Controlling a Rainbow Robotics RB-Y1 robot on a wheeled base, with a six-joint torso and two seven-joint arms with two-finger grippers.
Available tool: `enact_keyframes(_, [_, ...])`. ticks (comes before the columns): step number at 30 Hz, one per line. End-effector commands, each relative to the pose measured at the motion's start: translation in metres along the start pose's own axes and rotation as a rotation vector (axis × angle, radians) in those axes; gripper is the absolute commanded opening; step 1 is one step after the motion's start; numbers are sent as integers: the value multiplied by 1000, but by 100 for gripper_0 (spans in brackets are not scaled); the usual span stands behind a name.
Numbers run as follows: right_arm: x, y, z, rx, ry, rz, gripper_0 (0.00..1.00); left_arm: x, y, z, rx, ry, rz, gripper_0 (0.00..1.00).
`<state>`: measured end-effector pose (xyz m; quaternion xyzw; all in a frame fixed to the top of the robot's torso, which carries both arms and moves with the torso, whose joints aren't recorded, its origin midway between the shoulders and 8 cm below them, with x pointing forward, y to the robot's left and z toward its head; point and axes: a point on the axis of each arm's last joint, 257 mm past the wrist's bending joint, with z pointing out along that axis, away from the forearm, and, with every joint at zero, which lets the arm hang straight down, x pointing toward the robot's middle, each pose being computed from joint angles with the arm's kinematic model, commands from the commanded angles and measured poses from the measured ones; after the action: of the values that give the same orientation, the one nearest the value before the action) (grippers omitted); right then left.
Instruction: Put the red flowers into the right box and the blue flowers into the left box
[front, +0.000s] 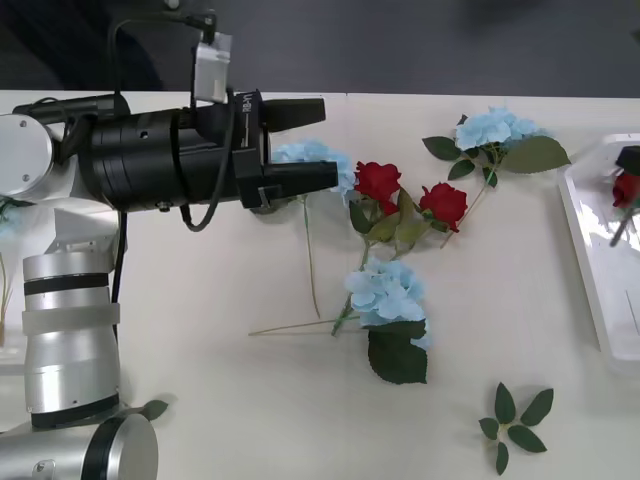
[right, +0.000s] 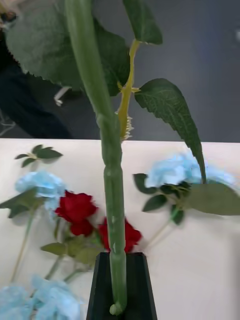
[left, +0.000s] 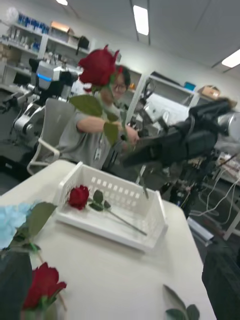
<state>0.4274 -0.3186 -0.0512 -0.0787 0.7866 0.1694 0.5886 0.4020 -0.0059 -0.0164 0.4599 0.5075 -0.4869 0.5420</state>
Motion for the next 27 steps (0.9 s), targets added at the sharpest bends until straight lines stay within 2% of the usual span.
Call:
enact_keyframes(1, [9, -47, -16, 101, 57, 42, 0, 3, -2, -8, -18, 87, -62, 100])
enact_keyframes(12, [33, -184, -58, 379, 260, 95, 0, 24, 24, -57, -155, 251, -274, 100])
enact_keyframes(19, [43, -247, -86, 519, 327, 132, 0, 59, 40, -79, -313, 440, -370, 100])
enact_keyframes(27, [62, -291, -98, 611, 368, 145, 0, 80, 60, -86, -517, 475, -620, 100])
